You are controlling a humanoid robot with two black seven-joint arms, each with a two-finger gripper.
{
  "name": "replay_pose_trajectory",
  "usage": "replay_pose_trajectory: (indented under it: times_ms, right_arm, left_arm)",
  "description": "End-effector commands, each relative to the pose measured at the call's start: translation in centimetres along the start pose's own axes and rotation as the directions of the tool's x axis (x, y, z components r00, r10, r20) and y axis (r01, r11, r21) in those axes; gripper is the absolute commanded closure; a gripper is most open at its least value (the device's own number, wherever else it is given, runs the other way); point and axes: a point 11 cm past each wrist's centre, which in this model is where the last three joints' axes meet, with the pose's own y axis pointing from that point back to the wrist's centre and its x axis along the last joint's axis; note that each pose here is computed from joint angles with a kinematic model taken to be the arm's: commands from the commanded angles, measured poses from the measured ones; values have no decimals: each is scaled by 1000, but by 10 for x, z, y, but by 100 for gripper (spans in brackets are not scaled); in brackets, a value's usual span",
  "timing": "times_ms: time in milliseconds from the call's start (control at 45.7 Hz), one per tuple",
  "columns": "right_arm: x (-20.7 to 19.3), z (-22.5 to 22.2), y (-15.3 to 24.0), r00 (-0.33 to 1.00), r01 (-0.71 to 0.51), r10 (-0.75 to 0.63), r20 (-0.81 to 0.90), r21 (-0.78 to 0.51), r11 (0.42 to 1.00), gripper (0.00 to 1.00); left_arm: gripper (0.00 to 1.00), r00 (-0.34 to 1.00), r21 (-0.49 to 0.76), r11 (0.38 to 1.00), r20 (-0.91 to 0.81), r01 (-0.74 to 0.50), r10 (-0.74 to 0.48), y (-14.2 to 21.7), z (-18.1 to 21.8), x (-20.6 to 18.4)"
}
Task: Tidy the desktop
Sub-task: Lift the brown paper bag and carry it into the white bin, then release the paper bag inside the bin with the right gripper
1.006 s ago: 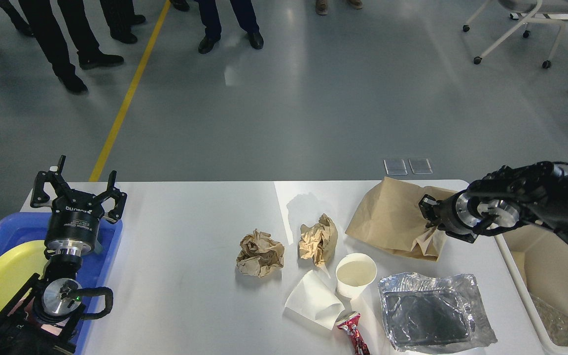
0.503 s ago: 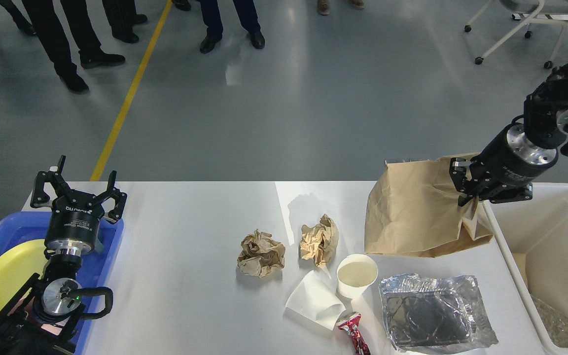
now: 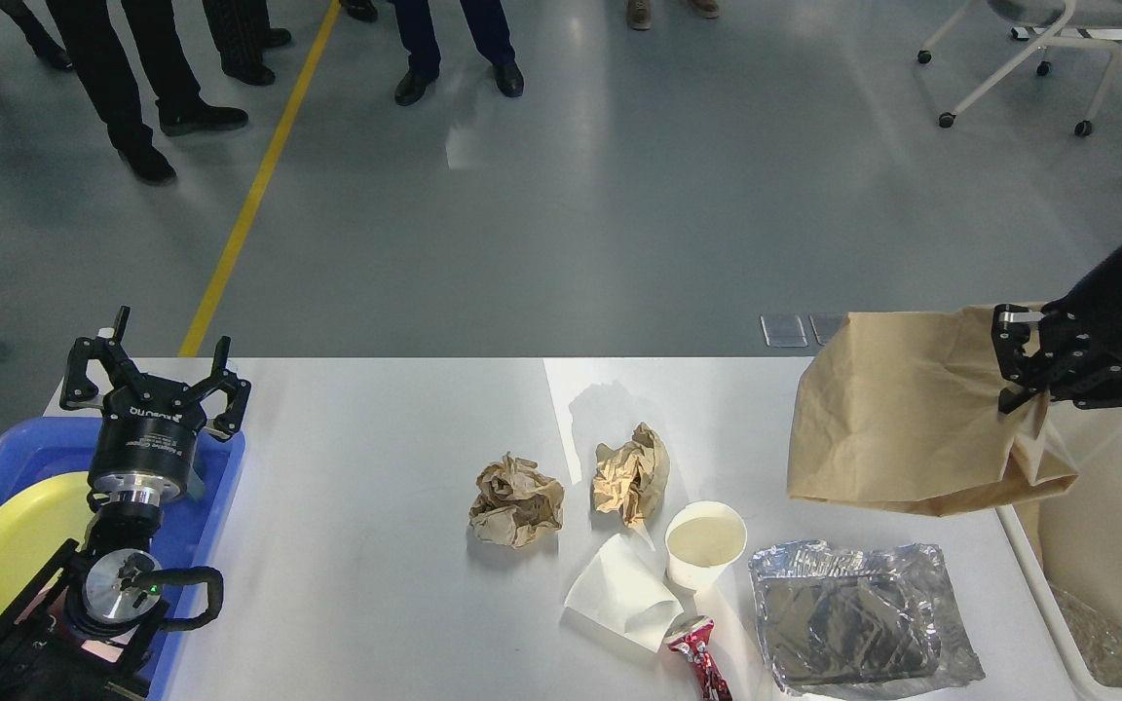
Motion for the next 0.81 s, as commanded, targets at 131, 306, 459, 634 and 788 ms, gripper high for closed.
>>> replay_pose_trajectory:
  times_ms: [131, 306, 459, 634, 788]
  right_arm:
    - [27, 95, -18, 956, -157, 169, 240, -71, 985, 100]
    - [43, 162, -48, 901, -219, 275, 336, -194, 956, 100]
    - [36, 205, -104, 820, -303, 392, 417, -266, 915, 100]
    - [15, 231, -163, 738, -379, 515, 436, -362, 851, 100]
    - [6, 237, -199, 704, -413, 567, 428, -404, 817, 100]
  left_arm:
    - [4, 1000, -1, 1000, 0, 0, 0, 0, 0, 0]
    - [4, 1000, -1, 1000, 0, 0, 0, 0, 0, 0]
    - [4, 1000, -1, 1000, 1, 0, 0, 0, 0, 0]
    - [4, 1000, -1, 1000, 1, 0, 0, 0, 0, 0]
    - [4, 1000, -1, 1000, 1, 0, 0, 0, 0, 0]
